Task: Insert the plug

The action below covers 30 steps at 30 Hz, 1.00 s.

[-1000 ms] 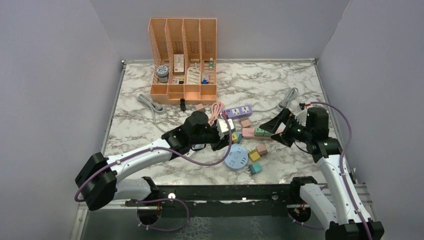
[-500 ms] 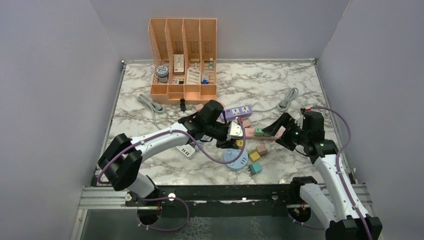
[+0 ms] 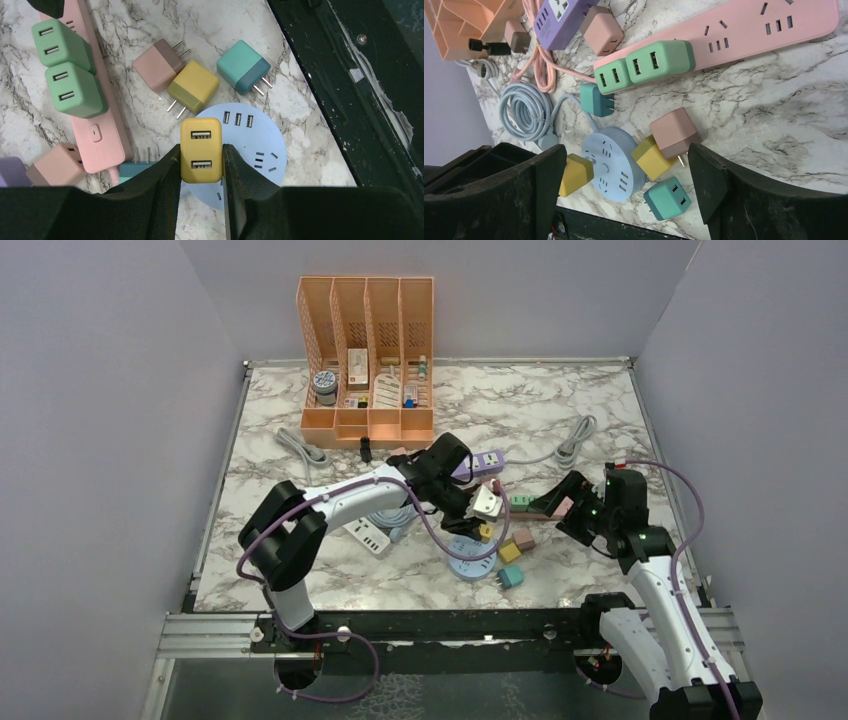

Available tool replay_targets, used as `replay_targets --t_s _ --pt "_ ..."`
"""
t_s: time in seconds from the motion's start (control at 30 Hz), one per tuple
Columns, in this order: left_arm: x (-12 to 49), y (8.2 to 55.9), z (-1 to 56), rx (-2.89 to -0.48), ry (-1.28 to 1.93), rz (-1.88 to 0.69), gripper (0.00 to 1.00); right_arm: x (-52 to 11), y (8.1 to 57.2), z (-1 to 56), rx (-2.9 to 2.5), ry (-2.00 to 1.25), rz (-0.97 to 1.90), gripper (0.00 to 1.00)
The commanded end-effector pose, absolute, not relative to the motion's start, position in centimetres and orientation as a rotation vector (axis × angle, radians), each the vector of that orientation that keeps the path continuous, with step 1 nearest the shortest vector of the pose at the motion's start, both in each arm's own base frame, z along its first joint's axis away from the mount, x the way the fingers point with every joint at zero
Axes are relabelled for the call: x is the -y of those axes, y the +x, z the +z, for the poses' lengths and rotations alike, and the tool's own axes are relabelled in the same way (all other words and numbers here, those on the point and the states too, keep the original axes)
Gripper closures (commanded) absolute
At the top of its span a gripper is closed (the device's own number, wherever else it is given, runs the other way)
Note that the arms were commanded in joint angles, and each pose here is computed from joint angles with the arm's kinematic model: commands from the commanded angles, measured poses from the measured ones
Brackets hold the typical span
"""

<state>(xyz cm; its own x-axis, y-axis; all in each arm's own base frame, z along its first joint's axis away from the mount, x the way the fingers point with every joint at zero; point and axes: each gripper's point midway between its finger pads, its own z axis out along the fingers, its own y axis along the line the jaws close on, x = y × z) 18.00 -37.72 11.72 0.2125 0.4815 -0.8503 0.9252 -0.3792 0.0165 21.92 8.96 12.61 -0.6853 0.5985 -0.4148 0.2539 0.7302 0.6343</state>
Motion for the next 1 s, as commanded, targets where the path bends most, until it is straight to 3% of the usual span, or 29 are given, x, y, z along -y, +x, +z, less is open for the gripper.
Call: replay_targets --t_s 0.0,0.5,0.97 --pt "38.0 17.2 11.8 -1.205 2.041 -1.157 1.00 -8.2 22.3 12.2 -2.309 0.637 0.662 0.09" --pt "37.9 17.5 9.2 -1.176 2.166 -1.156 1.00 -8.0 22.0 11.9 -2.329 0.618 0.637 0.09" --pt "38.3 17.0 10.5 -1.111 2.138 -1.211 1.00 -8.5 21.4 11.1 -2.348 0.658 0.674 0.09"
